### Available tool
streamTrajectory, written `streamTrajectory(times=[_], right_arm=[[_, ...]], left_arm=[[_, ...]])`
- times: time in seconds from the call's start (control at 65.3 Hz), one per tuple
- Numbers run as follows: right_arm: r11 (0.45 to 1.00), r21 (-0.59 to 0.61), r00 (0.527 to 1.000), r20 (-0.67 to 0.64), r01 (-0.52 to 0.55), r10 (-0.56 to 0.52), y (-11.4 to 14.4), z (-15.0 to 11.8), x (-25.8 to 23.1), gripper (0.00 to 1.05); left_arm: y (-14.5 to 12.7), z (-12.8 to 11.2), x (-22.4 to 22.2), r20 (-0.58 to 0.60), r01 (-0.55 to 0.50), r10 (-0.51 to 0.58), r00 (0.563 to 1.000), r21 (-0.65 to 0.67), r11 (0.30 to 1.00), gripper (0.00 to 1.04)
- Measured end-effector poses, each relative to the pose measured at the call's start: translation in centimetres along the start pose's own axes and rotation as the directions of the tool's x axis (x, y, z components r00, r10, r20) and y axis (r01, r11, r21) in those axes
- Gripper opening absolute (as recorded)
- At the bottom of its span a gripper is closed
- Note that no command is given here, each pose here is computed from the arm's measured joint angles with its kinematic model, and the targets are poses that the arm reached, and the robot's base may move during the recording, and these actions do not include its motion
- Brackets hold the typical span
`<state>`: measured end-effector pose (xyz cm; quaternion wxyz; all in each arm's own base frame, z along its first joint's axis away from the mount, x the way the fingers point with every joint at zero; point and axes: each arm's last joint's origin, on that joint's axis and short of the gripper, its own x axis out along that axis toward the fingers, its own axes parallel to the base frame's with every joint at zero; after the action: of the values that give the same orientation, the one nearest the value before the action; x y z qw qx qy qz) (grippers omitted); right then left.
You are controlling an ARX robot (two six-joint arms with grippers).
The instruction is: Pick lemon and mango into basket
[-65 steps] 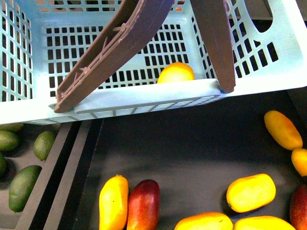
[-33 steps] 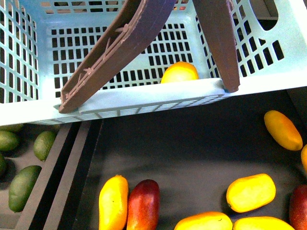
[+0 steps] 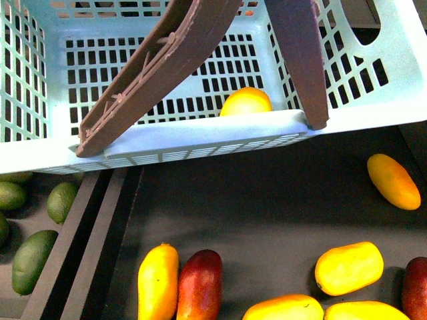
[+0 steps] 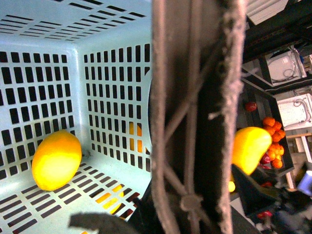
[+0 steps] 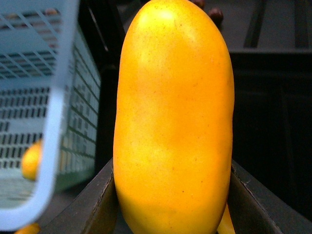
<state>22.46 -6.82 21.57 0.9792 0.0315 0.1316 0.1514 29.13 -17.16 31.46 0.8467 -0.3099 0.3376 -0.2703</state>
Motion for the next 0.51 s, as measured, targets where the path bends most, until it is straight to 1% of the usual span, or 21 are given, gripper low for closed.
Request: streamTrajectory(times=[0.031,0.077,0.214,0.291,0.352,0.506], right_arm=[[1.000,0.001,0.999,0.038,-0.010,0.010,0.9,1.1,-0.3,0.52],[1.000,-0.005,0.997,0.071,-0.021,0.021,1.9,2.1,-0.4,0.52],[0.998,0.006,0.989,0.135,-0.058,0.057,5.0,4.6,0.8,0.52],[0.997,0.009,0.988,0.134,-0.075,0.073,6.4,5.0,2.0,0.52],[0.995,0.009,0.989,0.117,-0.094,0.093,8.1,5.1,3.7,0.52],[0.990,-0.005,0.987,0.082,-0.139,0.139,11.3,4.9,6.7,0.51]], left_arm=[[0.0,0.0,0.0,0.000,0.000,0.000,1.000,0.000,1.000,0.05],[0.0,0.0,0.0,0.000,0.000,0.000,1.000,0.000,1.000,0.05],[0.0,0.0,0.0,-0.001,0.000,0.000,1.000,0.000,1.000,0.05],[0.0,0.0,0.0,0.000,0.000,0.000,1.000,0.000,1.000,0.05],[0.0,0.0,0.0,0.000,0.000,0.000,1.000,0.000,1.000,0.05],[0.0,0.0,0.0,0.000,0.000,0.000,1.000,0.000,1.000,0.05]])
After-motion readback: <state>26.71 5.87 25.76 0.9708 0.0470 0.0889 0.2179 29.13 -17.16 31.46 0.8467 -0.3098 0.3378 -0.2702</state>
